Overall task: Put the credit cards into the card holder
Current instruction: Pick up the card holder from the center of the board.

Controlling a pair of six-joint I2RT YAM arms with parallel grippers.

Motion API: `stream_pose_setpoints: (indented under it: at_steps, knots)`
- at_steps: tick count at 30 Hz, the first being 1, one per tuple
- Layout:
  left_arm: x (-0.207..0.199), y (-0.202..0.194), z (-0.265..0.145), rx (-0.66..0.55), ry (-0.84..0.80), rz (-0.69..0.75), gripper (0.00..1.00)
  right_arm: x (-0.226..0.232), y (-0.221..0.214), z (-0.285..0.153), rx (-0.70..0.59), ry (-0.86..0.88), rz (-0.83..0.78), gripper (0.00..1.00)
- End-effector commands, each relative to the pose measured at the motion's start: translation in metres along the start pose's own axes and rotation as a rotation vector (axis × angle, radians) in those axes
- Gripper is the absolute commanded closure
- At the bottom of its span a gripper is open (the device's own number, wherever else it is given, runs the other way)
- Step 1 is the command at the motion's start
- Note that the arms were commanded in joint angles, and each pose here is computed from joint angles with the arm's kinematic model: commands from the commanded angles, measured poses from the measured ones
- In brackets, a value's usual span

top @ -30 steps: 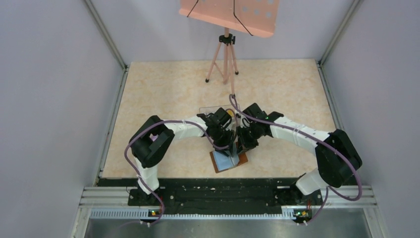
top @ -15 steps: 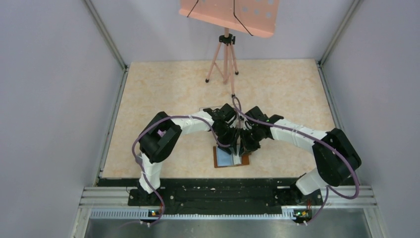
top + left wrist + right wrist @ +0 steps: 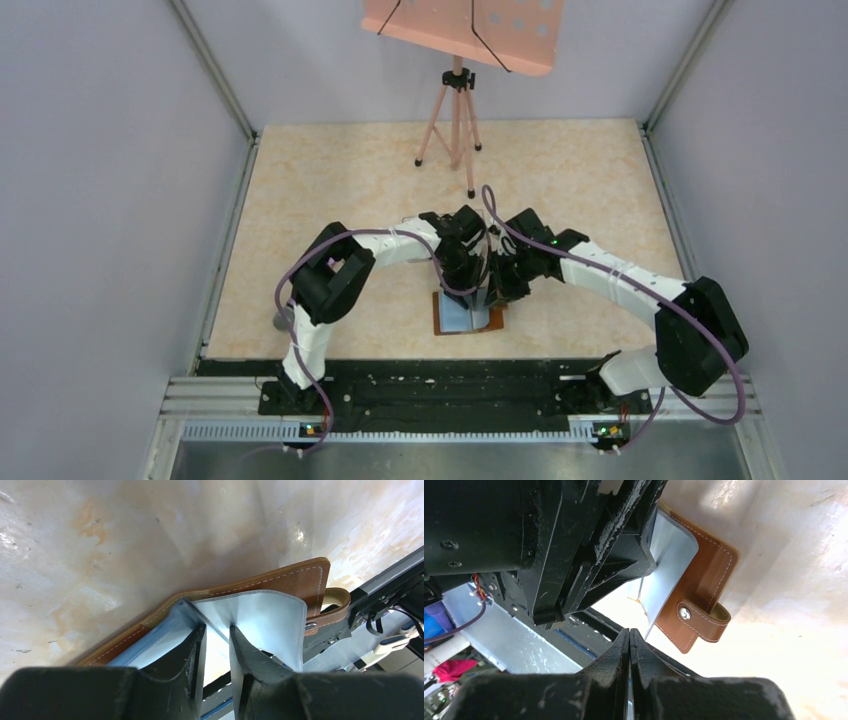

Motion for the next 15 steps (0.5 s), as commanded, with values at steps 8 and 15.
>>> stream_pose_setpoints:
  at_steps: [8,15]
  knots:
    - [0.003,0.0,0.007,-0.01,0.044,-0.016,0.68,-0.012,0.0,0.035,0.041,-0.011,-0.017,1.0]
    - [0.007,-0.011,-0.027,-0.104,0.023,-0.065,0.51,-0.041,0.005,0.044,0.012,-0.157,0.053,1.0]
Point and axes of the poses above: each gripper's point midway between its finger pads, its own z axis out along the fingers, its own x axis along the line the jaws close on, y = z × x, the point moved 7 cm from there along -z, back along the fingers
